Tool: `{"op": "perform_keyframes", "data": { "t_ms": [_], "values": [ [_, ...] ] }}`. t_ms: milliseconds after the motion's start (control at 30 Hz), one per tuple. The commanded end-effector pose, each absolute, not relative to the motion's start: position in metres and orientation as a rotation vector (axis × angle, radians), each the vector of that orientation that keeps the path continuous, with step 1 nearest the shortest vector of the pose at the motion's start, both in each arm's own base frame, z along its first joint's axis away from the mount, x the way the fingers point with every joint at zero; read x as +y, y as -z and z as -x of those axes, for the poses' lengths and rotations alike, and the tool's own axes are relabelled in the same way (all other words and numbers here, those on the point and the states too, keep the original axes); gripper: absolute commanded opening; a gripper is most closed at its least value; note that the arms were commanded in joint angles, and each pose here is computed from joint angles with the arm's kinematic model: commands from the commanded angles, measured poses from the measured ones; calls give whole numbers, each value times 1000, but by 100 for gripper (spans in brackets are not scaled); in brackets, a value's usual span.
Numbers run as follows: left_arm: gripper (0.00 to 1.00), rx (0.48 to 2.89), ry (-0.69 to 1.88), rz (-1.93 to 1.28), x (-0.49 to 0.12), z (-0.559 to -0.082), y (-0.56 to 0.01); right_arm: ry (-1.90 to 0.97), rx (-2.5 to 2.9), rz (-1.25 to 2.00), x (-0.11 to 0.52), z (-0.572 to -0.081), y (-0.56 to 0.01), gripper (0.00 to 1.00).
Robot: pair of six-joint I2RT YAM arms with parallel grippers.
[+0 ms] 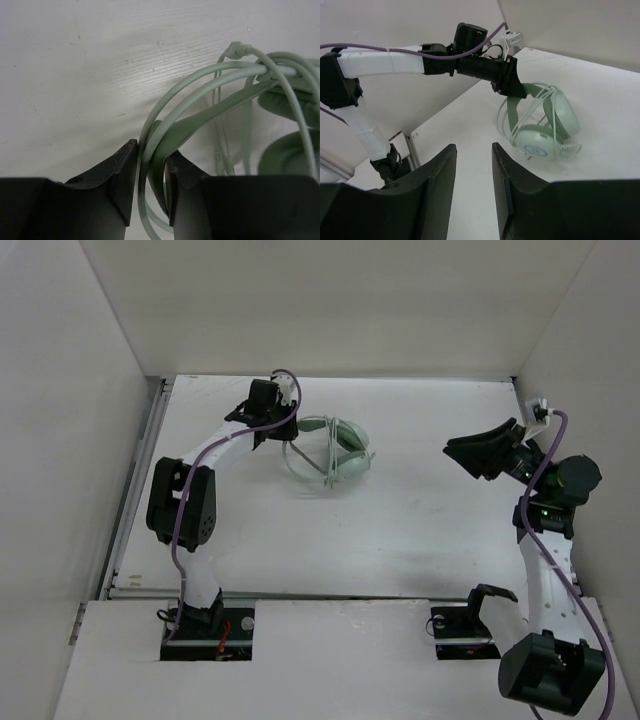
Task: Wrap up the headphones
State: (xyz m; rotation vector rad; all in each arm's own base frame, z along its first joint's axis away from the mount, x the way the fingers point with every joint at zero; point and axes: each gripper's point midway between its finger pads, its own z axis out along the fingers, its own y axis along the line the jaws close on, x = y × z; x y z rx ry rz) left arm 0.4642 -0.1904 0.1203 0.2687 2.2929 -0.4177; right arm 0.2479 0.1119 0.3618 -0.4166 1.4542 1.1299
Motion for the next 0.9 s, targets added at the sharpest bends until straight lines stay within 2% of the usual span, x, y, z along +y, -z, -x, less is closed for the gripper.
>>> {"op": "perform_keyframes", "data": {
  "t_ms": [0, 67, 300, 400, 567, 667, 733, 833, 867],
  "values": [
    [25, 2194, 443, -249, -197, -486, -154, -1097, 1427, 424, 109, -242, -368, 40],
    [31, 2198, 423, -238, -194, -490, -149, -1093, 1428, 415, 107, -241, -367, 40],
    [38, 2230, 389, -233, -184, -496, -134, -1080, 1432, 386, 102, -240, -365, 40],
    [49, 2251, 382, -227, -179, -493, -127, -1074, 1431, 379, 100, -241, -366, 40],
    [52, 2253, 378, -206, -168, -486, -134, -1070, 1428, 378, 99, -241, -367, 40],
    [54, 2201, 415, -161, -167, -477, -174, -1068, 1424, 388, 100, -241, -368, 40],
    [63, 2129, 474, -141, -172, -462, -224, -1052, 1418, 393, 99, -243, -370, 40],
    [82, 1968, 506, -259, -179, -420, -309, -965, 1407, 359, 86, -252, -374, 40],
    [84, 1915, 474, -316, -175, -407, -330, -919, 1409, 336, 78, -257, -373, 40]
  ]
}}
